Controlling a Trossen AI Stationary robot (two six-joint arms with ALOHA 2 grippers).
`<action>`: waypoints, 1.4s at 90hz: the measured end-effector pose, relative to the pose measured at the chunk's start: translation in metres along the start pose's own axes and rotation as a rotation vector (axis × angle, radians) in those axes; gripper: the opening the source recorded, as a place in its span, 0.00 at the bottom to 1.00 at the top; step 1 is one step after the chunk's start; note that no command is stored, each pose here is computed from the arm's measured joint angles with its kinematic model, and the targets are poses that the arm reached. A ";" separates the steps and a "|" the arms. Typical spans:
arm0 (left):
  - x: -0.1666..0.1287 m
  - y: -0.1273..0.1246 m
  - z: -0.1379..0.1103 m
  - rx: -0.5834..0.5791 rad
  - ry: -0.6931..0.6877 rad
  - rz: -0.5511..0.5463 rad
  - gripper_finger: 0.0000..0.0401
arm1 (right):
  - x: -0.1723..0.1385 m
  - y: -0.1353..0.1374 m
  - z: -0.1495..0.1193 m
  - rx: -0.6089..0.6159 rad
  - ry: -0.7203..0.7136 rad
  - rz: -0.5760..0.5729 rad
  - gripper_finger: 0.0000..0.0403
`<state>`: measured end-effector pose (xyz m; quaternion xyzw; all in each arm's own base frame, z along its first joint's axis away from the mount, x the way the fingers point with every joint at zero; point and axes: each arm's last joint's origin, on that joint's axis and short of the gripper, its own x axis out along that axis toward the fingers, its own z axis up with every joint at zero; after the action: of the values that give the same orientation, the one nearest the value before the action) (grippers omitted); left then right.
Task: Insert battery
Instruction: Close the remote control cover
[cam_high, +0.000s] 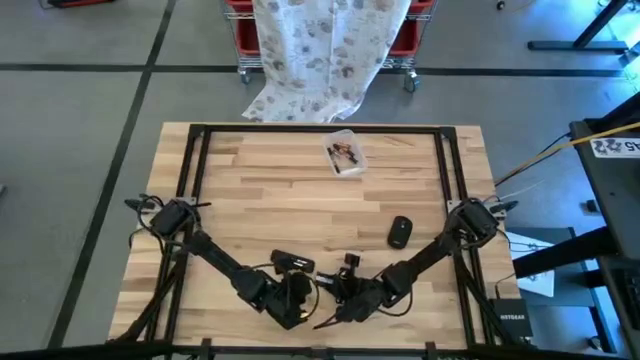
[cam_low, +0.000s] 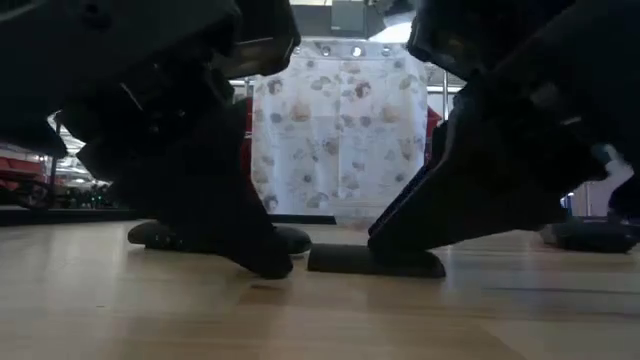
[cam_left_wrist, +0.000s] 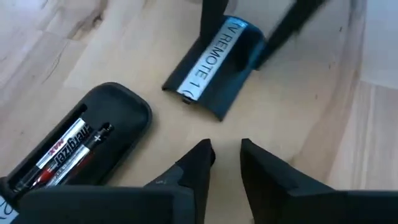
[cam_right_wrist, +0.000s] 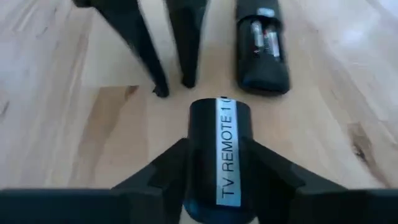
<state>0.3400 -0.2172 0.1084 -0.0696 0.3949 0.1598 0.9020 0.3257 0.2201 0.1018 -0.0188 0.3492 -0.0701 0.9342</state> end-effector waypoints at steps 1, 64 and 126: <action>0.000 0.000 0.000 0.000 0.000 0.000 0.21 | 0.000 0.000 0.001 -0.006 0.005 -0.002 0.40; 0.019 0.012 0.021 -0.029 -0.081 0.009 0.36 | 0.002 -0.008 -0.012 0.032 0.118 -0.023 0.59; -0.003 0.015 0.042 0.060 -0.171 0.024 0.29 | 0.004 -0.008 -0.011 0.064 0.078 -0.053 0.59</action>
<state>0.3620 -0.1935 0.1392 -0.0238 0.3218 0.1643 0.9321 0.3200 0.2119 0.0914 0.0045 0.3822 -0.1066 0.9179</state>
